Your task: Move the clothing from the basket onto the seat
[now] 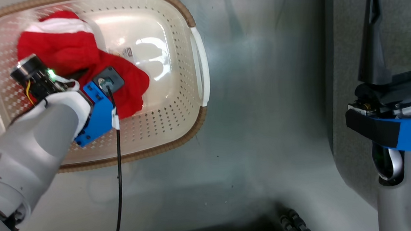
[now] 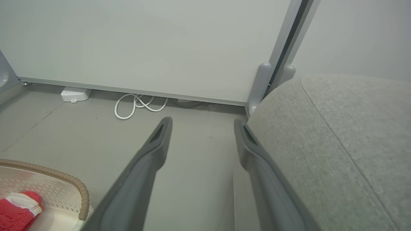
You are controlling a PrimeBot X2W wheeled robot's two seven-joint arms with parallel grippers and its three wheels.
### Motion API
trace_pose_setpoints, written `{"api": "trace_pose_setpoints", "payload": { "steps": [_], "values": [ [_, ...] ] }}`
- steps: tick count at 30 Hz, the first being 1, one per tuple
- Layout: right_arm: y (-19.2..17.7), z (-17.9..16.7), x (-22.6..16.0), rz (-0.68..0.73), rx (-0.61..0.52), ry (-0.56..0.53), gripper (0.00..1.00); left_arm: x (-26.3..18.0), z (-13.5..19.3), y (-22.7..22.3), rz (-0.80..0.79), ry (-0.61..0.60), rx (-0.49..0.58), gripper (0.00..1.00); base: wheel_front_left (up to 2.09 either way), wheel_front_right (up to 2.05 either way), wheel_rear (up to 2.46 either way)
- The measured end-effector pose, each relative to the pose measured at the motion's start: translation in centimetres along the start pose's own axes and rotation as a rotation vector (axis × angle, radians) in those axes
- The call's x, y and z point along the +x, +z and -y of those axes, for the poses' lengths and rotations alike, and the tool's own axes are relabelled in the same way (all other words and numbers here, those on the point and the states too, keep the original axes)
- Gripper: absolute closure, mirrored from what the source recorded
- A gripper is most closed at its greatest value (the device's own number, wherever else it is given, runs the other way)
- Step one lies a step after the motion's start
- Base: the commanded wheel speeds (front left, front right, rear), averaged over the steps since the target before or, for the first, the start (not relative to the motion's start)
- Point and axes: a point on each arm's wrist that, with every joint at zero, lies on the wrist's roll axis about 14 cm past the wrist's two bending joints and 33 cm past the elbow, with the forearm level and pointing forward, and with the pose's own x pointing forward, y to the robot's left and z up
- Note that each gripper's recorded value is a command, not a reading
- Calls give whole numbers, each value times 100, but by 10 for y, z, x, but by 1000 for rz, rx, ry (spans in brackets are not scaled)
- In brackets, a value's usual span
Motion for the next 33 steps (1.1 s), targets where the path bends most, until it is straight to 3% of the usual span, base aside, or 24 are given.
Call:
{"api": "trace_pose_setpoints", "payload": {
  "steps": [15, 16, 17, 18, 26, 33],
  "values": [
    [-42, 5, -2, -77, -20, -8, 0, 36, -5, -20, -118, -25, -3, 2, 0, 0, 0],
    [-43, 5, -2, -78, -21, -8, 0, 37, -5, -20, -118, -26, 3, 58, 0, 0, 0],
    [-43, 5, -2, -78, -21, -8, 0, 37, -4, -20, -119, -27, 4, 94, 0, 0, 0],
    [-43, 5, -2, -77, -21, -9, 0, 36, -4, -19, -119, -27, 3, 100, 0, 0, 0],
    [-36, 6, 2, -59, -20, -9, 0, 29, -6, -13, -97, -16, -16, 100, 0, 0, 0],
    [-18, 7, 3, -25, -17, -17, 0, 11, -4, 29, 57, 1, -49, 100, 0, 0, 0]
  ]
}}
